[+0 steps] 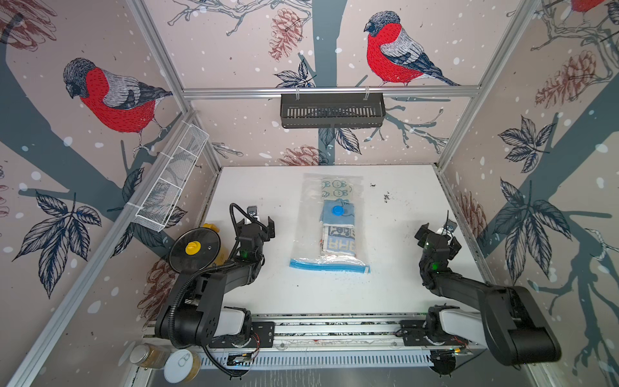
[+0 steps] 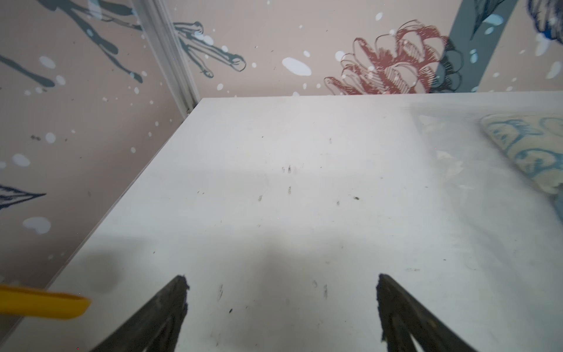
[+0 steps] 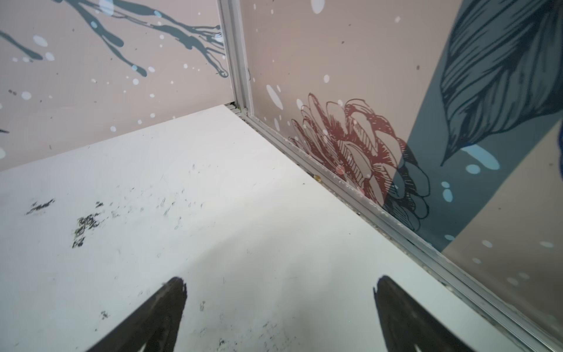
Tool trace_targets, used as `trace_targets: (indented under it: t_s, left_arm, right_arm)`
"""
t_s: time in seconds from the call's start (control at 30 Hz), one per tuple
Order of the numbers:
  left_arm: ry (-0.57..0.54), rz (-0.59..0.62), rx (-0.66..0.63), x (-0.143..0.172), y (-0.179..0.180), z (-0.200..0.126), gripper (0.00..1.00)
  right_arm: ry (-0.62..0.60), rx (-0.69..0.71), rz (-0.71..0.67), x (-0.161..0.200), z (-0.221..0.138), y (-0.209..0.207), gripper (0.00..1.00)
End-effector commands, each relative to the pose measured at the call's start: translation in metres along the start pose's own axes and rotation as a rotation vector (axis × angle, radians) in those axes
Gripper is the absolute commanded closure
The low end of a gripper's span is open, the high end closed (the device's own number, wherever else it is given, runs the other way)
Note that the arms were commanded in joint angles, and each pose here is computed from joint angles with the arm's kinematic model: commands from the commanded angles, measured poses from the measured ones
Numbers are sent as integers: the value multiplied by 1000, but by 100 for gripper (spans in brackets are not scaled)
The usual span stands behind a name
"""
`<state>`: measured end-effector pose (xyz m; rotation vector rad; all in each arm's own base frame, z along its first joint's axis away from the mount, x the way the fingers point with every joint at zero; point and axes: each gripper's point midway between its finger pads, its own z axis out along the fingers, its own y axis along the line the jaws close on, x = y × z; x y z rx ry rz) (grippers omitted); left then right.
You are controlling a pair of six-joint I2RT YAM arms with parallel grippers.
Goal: Place the folded towel into the vacuum bag
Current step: Reset both arms
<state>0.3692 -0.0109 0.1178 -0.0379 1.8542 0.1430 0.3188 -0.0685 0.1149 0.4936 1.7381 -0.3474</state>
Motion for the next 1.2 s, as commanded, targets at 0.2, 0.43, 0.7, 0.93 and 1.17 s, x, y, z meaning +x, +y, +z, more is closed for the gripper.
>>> trace_targets:
  t_s: [0.2,0.43,0.7,0.93,1.17]
  left_arm:
    - [-107,-36,130,-9,3,13,4]
    - [-92,-49,151,-6,5,14,4]
    - [-92,-52,152,-7,4,13,3]
    - [-90,-52,152,-7,4,13,3]
    - [-91,-52,152,-7,4,13,3]
  right_arm:
    - [-122,-306,-59,-19,9,54,3]
    - [-97,-297,-63,-16,21,57,1]
    - [-79,-296,-73,-15,22,59,1]
    - [-58,-306,-73,-11,27,61,0]
    - [-73,-309,-71,-14,23,60,1]
